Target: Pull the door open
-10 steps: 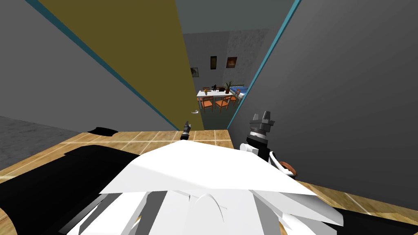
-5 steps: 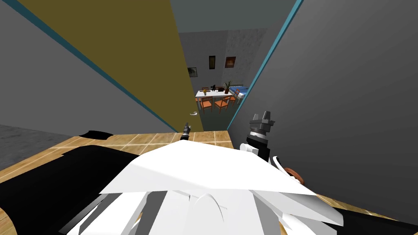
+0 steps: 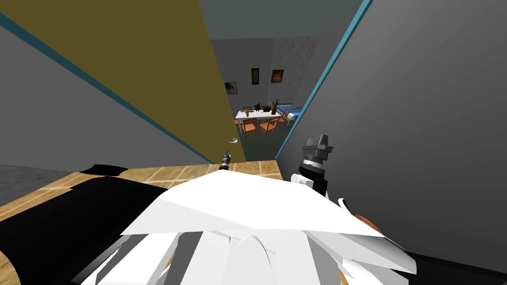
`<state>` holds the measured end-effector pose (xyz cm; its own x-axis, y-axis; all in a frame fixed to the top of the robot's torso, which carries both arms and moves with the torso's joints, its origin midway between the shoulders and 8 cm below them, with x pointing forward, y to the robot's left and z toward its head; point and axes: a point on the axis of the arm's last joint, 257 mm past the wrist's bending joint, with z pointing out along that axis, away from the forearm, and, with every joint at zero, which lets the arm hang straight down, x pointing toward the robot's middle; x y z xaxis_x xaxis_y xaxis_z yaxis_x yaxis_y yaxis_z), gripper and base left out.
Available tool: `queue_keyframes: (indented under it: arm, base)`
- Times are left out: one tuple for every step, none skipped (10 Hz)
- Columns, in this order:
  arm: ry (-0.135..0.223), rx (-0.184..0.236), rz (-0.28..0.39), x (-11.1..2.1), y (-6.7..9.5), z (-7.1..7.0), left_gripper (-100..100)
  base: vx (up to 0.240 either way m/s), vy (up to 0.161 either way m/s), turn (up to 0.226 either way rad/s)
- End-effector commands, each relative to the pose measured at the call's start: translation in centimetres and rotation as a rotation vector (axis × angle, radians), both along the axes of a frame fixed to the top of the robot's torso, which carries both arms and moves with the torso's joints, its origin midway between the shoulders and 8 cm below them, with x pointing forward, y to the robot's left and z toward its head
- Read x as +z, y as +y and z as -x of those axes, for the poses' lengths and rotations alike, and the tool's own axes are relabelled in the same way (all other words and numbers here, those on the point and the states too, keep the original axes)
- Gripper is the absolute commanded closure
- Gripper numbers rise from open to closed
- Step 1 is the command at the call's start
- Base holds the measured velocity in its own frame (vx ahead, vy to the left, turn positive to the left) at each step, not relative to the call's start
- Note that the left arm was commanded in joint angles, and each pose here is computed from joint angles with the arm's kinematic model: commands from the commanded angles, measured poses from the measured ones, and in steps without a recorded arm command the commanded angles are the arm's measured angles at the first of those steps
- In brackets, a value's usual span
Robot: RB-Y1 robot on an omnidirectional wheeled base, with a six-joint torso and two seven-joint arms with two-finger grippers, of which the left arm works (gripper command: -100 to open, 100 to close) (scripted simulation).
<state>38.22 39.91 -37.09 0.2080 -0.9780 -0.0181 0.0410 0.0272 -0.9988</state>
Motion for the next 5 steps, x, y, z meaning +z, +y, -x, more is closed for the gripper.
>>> queue_keyframes:
  arm:
    - [0.019,0.008,0.013,-0.9,0.3,0.3,-100]
    - [0.029,0.013,0.02,-1.4,0.5,0.5,-100]
    - [0.034,0.015,0.023,-1.7,0.6,0.6,-100]
    - [0.039,0.018,0.026,-1.9,0.7,0.7,-100]
    - [0.037,0.016,0.024,-1.8,0.6,0.6,-100]
  base:
    - [0.174,0.018,-0.047]
    - [0.186,0.034,-0.035]
    - [0.14,0.043,-0.031]
    - [0.101,0.034,-0.02]
    - [0.046,0.015,-0.004]
